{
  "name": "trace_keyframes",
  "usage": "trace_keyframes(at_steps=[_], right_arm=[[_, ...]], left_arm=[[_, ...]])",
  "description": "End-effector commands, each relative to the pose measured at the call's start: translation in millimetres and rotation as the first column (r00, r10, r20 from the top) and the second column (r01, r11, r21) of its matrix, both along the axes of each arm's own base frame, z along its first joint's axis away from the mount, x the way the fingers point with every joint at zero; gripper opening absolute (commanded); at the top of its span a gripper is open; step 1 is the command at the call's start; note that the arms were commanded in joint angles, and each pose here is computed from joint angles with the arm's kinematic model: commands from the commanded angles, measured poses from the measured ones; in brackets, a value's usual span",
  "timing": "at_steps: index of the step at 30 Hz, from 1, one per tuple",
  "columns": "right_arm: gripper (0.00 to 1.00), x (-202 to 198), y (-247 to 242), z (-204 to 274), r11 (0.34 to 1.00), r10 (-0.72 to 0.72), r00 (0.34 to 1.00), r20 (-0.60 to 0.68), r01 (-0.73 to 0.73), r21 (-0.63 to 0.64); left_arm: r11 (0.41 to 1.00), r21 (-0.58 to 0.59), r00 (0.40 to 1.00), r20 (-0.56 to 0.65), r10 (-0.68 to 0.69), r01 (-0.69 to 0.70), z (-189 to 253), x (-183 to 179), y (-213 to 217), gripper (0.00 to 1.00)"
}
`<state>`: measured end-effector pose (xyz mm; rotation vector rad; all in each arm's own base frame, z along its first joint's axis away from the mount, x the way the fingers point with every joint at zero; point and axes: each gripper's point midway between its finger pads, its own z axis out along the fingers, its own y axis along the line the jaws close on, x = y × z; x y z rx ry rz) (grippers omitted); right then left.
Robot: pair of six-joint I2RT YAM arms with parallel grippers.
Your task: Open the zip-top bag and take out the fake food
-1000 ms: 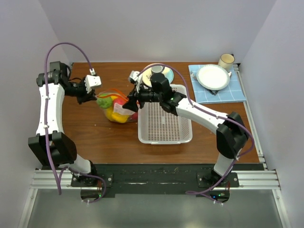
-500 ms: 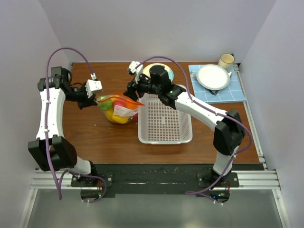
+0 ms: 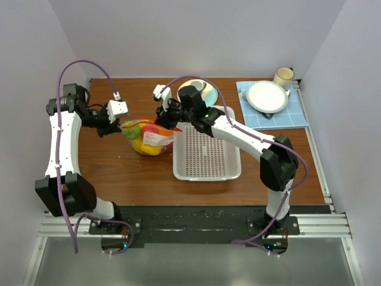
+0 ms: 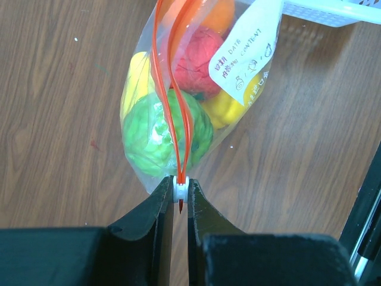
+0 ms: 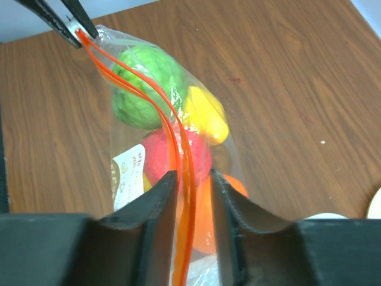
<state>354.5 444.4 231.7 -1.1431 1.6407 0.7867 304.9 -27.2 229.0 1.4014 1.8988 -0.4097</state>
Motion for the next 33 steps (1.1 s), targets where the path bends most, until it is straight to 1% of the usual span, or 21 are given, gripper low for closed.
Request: trace_keyframes(at_steps=[1,2,3,4,5,6,8,13,15,20,21,23,24,26,30,33], right_arm=[[0.17,-3,-1,22,1.0,0.008,0.999,0.032,-0.009,0.029],[0.05,-2,-1,23,0.999,0.005,1.0,0.03,-0.006,0.032],[0.0,-2,0,22,1.0,0.003,1.0,0.028,-0.004,0.03],[0.0,-2,-1,23,0.999,0.0,1.0,0.028,0.0,0.032],[0.0,-1,0,22,1.0,0.001,1.0,0.025,-0.001,0.031],[0.0,-2,1,24,0.999,0.003,1.0,0.027,-0.004,0.036],[0.0,-3,1,25,0.999,0.003,1.0,0.02,-0.004,0.042],[0.0,-8,2,38,0.998,0.007,0.999,0.034,-0.009,0.063],[0.0,-11,3,51,0.997,0.008,0.998,0.054,-0.013,0.08],[0.0,-26,11,71,0.995,0.036,0.995,0.094,-0.045,0.087],[0.0,-31,15,73,0.995,0.048,0.994,0.1,-0.056,0.088],[0.0,-35,16,78,0.994,0.047,0.992,0.113,-0.058,0.091],[0.0,-39,19,81,0.994,0.054,0.991,0.121,-0.065,0.093],[0.0,-41,20,87,0.993,0.05,0.989,0.137,-0.064,0.098],[0.0,-41,20,99,0.993,0.037,0.986,0.16,-0.055,0.107],[0.0,-34,15,99,0.996,-0.002,0.984,0.18,-0.015,0.092]], left_arm=[[1.0,-0.024,0.999,0.036,-0.013,0.014,12,2,-6,0.09],[1.0,-0.027,0.999,0.042,-0.014,0.015,14,2,-7,0.15],[0.999,-0.034,0.999,0.041,-0.007,0.008,16,2,-8,0.22],[0.999,-0.039,0.999,0.043,-0.003,0.005,18,2,-8,0.3],[0.998,-0.061,0.999,0.053,-0.004,0.008,24,4,-12,0.41],[0.997,-0.081,0.998,0.057,0.0,0.004,28,6,-15,0.46],[0.993,-0.12,0.998,0.069,-0.008,0.016,35,9,-27,0.52],[0.981,-0.187,0.994,0.111,-0.019,0.04,53,22,-54,0.55],[0.977,-0.212,0.99,0.142,0.003,0.027,63,32,-60,0.59],[0.958,-0.285,0.98,0.199,0.021,0.037,85,46,-83,0.59],[0.956,-0.289,0.98,0.201,0.013,0.047,84,46,-90,0.59],[0.958,-0.287,0.976,0.213,0.04,0.024,82,52,-90,0.59],[0.957,-0.288,0.976,0.216,0.021,0.043,81,49,-99,0.59],[0.956,-0.291,0.974,0.225,0.03,0.038,82,51,-102,0.59],[0.96,-0.275,0.977,0.214,0.017,0.044,78,46,-104,0.58],[0.971,-0.235,0.979,0.202,0.01,0.039,70,40,-99,0.55]])
